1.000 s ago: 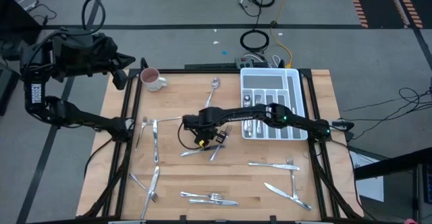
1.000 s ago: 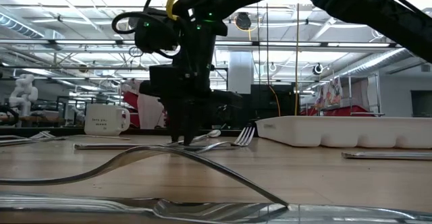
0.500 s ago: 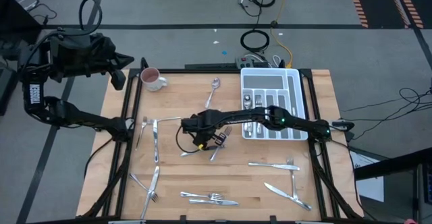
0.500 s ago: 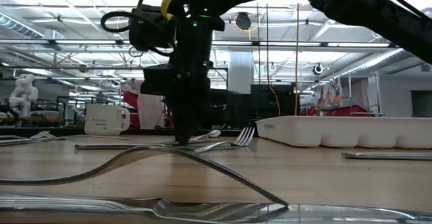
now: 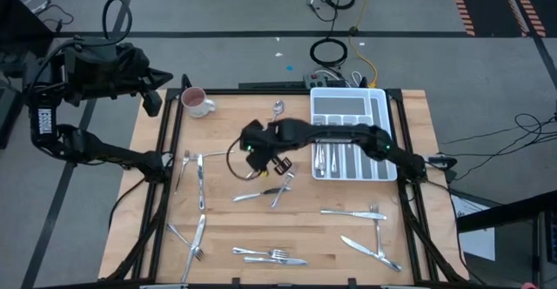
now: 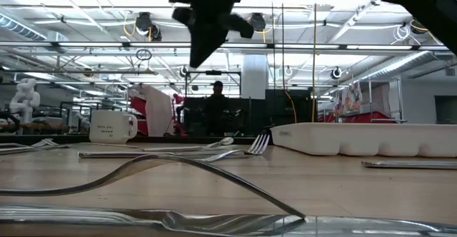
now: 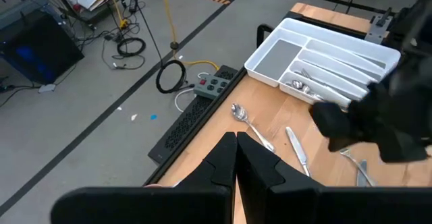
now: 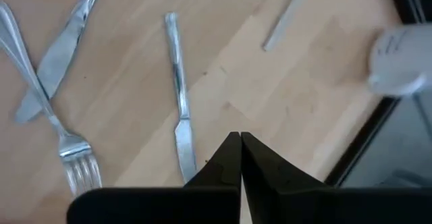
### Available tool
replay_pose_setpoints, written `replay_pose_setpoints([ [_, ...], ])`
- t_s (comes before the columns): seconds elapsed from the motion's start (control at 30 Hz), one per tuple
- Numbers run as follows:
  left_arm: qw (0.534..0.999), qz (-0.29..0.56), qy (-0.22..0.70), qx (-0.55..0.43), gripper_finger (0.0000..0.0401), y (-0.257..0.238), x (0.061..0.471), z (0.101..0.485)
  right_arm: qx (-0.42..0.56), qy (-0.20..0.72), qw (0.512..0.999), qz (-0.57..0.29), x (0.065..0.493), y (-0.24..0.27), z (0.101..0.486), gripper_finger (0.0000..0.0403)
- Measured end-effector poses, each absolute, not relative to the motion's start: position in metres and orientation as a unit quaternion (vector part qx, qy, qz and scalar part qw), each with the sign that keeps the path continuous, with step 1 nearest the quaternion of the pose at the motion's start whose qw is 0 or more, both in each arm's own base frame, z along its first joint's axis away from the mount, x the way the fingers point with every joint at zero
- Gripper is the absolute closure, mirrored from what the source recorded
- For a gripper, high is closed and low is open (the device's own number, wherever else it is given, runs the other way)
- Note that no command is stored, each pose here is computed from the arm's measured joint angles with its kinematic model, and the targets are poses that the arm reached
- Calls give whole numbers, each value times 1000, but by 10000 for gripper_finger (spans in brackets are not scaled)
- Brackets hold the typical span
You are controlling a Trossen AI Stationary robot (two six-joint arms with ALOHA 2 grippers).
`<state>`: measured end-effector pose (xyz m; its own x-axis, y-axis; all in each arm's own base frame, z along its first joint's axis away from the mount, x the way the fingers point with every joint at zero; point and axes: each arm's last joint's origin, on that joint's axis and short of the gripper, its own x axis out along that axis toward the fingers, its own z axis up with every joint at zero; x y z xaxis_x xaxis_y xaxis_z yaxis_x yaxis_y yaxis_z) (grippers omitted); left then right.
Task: Sort silverware
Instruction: Put the silver table knife into the silverware tray
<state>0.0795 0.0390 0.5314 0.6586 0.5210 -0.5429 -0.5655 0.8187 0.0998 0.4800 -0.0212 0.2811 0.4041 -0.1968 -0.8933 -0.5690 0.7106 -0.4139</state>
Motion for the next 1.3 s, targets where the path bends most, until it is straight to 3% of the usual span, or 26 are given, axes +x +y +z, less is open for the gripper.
replay_pose_setpoints([
  [0.17, 910, 299, 285, -40, 388, 39, 79, 531, -264, 544, 780, 159, 486, -39, 256, 396],
  [0.33, 910, 299, 285, -41, 388, 39, 79, 531, -191, 581, 770, 184, 498, -45, 208, 339],
  [0.47, 910, 299, 285, -41, 388, 39, 79, 531, -206, 610, 737, 206, 505, -45, 166, 271],
  [0.67, 910, 299, 285, -41, 388, 39, 79, 531, -250, 623, 717, 188, 509, -46, 151, 207],
  [1.0, 910, 300, 285, -40, 388, 39, 79, 531, -289, 582, 736, 189, 506, -47, 188, 223],
  [1.3, 903, 299, 306, -38, 388, 41, 84, 523, -298, 569, 743, 189, 515, -68, 167, 226],
])
